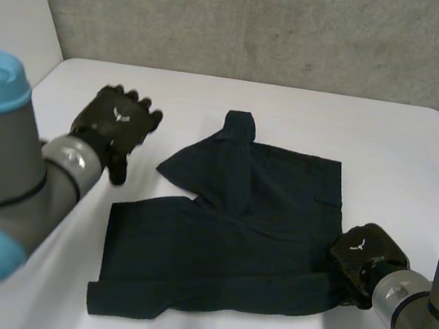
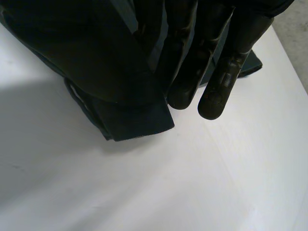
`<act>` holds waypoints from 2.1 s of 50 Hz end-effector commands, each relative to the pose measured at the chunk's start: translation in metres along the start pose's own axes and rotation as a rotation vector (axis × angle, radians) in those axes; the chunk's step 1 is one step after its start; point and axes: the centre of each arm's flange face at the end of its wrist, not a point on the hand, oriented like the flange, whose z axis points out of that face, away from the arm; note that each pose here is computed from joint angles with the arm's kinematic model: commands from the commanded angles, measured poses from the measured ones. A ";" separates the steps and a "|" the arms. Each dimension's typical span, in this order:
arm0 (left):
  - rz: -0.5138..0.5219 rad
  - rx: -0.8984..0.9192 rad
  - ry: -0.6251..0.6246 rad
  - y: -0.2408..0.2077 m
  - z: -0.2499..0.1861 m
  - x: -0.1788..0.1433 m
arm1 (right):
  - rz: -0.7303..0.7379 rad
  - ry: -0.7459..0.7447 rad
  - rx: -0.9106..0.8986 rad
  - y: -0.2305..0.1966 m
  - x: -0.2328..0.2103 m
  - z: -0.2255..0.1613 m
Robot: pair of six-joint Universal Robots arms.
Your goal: Fold the shorts.
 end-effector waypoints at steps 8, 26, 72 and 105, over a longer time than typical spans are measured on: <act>-0.069 0.071 0.202 0.063 0.124 0.020 | 0.065 0.023 0.027 0.002 -0.002 0.005; -0.167 0.088 0.282 0.077 0.152 0.029 | 0.072 0.050 0.052 0.003 -0.002 0.009; 0.054 -0.194 0.136 0.097 0.125 0.033 | 0.068 0.045 0.058 0.001 -0.003 0.009; -0.003 -0.179 -0.115 0.037 0.074 -0.001 | 0.137 0.090 0.109 -0.005 0.004 0.014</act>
